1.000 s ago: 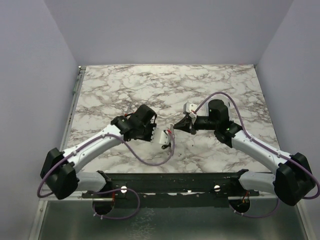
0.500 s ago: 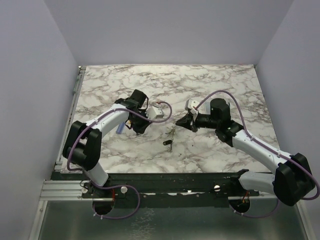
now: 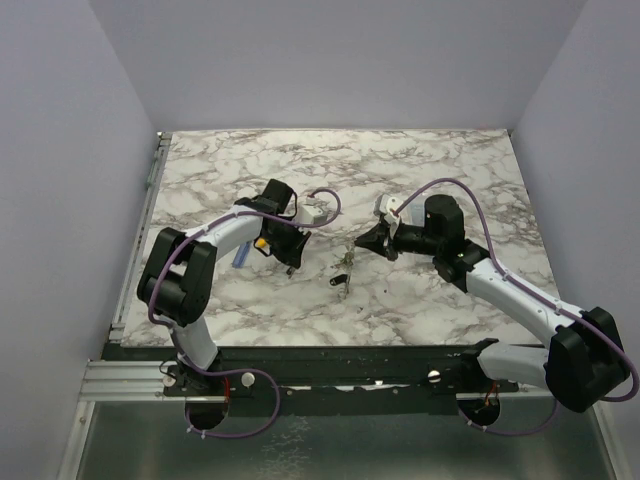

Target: Remove the keys from the keyring

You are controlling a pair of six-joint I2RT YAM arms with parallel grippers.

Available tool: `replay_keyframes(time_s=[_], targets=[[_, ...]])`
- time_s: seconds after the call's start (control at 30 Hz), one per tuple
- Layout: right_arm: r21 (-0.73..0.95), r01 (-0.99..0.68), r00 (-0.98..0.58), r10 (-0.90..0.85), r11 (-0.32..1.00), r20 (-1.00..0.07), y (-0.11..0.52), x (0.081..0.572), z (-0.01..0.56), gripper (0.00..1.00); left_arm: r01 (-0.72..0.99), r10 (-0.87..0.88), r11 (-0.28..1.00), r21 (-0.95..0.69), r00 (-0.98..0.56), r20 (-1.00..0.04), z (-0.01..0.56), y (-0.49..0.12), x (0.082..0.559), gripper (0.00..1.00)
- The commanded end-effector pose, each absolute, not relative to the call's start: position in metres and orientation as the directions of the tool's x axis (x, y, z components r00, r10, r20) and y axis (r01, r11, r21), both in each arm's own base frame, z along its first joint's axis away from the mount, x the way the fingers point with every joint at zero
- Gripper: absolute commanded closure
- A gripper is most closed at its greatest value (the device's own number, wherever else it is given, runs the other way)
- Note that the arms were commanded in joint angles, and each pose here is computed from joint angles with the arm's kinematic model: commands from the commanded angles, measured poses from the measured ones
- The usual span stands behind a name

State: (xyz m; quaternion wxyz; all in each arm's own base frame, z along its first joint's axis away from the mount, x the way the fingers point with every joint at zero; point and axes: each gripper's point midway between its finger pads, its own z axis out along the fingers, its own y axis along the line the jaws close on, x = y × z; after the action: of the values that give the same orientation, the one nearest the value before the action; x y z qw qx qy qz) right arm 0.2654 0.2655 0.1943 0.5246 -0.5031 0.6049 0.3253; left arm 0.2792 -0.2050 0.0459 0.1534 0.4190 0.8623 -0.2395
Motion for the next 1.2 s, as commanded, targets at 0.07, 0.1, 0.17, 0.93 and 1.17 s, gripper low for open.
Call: replay_keyframes(time_s=[0.07, 0.1, 0.17, 0.93, 1.17], targets=[[-0.148, -0.941, 0.073, -0.246, 0.303, -0.966, 0.264, 0.270, 0.203, 1.00, 0.737, 0.609, 0.577, -0.352, -0.675, -0.415, 0.025, -0.204, 0.277, 0.91], [-0.147, -0.941, 0.071, -0.246, 0.304, -0.967, 0.264, 0.270, 0.203, 1.00, 0.734, 0.608, 0.583, -0.348, -0.678, -0.413, 0.024, -0.203, 0.278, 0.86], [-0.138, -0.942, 0.062, -0.245, 0.306, -0.968, 0.264, 0.270, 0.202, 0.99, 0.729, 0.604, 0.592, -0.344, -0.683, -0.411, 0.024, -0.201, 0.280, 0.79], [0.240, -0.799, -0.293, -0.009, 0.552, -0.956, 0.263, 0.302, 0.196, 1.00, 0.824, 0.262, 0.520, -0.225, -0.405, -0.876, 0.191, -0.253, 0.251, 0.25], [0.282, -0.748, -0.333, 0.027, 0.600, -0.942, 0.259, 0.309, 0.194, 0.99, 0.827, 0.231, 0.508, -0.240, -0.399, -0.887, 0.177, -0.293, 0.210, 0.23]])
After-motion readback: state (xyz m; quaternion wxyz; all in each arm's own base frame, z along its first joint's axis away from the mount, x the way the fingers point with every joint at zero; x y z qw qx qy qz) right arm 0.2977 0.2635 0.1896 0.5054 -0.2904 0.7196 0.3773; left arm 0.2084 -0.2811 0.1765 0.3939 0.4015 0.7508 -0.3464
